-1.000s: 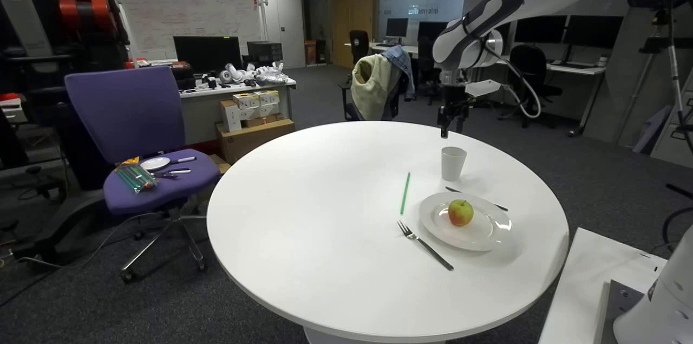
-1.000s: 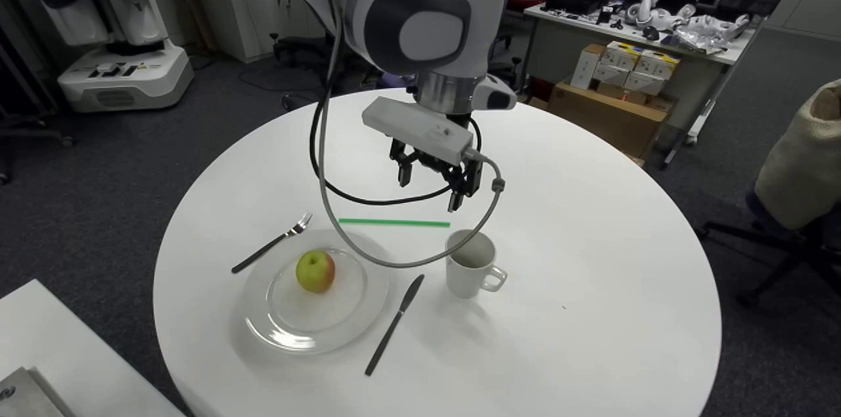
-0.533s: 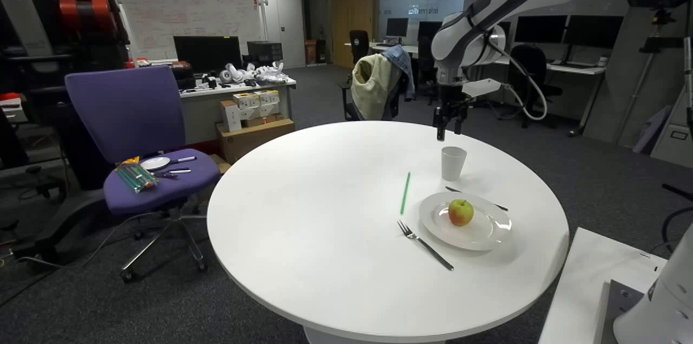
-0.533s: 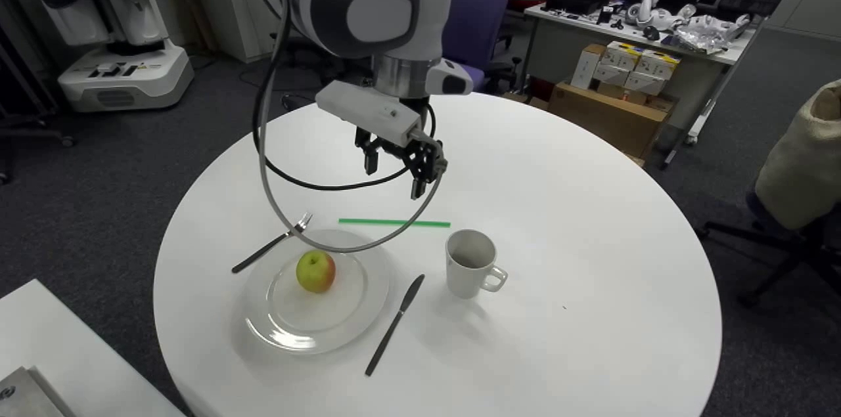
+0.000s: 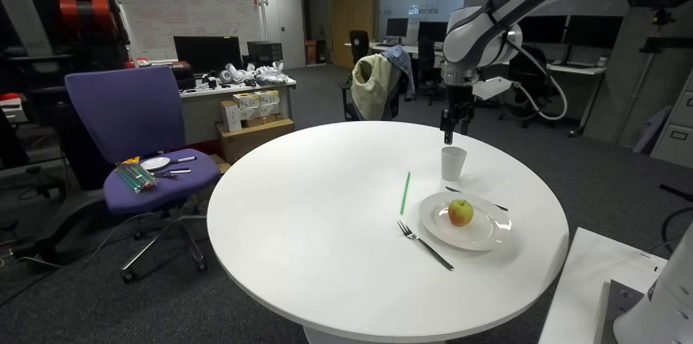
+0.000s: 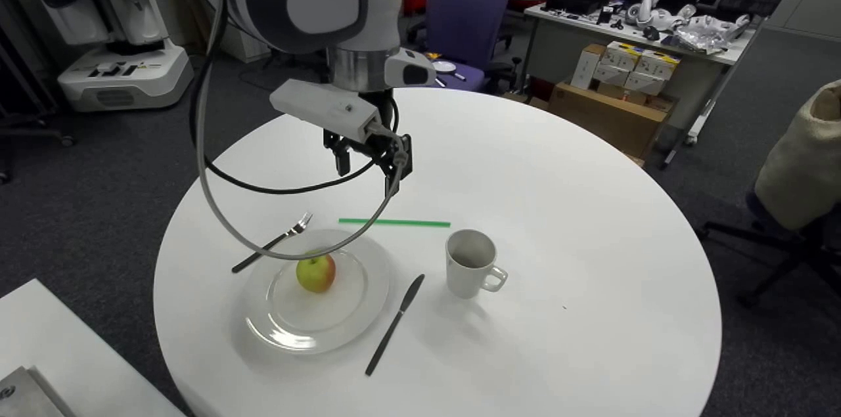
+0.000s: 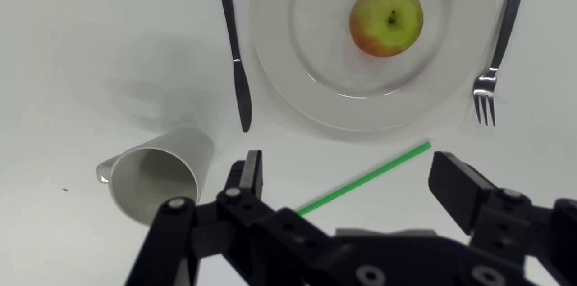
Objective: Move the mug forward
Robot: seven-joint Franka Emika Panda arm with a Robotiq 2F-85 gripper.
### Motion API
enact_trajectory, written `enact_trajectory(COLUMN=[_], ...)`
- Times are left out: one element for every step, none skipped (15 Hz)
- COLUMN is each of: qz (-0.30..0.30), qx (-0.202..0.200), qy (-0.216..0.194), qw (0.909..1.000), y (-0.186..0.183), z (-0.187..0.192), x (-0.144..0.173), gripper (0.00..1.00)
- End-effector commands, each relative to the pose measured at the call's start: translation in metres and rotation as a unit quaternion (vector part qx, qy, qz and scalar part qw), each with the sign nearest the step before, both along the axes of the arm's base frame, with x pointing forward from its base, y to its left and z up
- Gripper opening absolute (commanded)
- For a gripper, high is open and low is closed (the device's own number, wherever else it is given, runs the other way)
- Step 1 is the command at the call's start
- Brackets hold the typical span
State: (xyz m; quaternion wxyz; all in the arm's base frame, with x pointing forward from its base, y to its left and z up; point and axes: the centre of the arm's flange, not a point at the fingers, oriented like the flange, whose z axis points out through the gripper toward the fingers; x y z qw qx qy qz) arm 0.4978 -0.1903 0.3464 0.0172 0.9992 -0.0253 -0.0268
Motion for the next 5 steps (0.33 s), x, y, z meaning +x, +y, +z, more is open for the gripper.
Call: enact_trajectory(qz=[0.003, 0.002, 0.003, 0.003, 0.003], qx=[-0.004, 0.002, 0.002, 0.003, 0.003], qy=[-0.01, 0.0, 0.0, 0.001, 0.0], qw=[0.9999, 1.0, 1.0, 1.0, 1.0], y=[0.013, 0.005, 0.007, 0.008, 0.008], z=[0.011, 0.001, 0.001, 0.001, 0.002], x=[-0.028, -0.008, -0.011, -0.013, -0.014], gripper=[1.0, 1.0, 1.0, 1.0, 1.0])
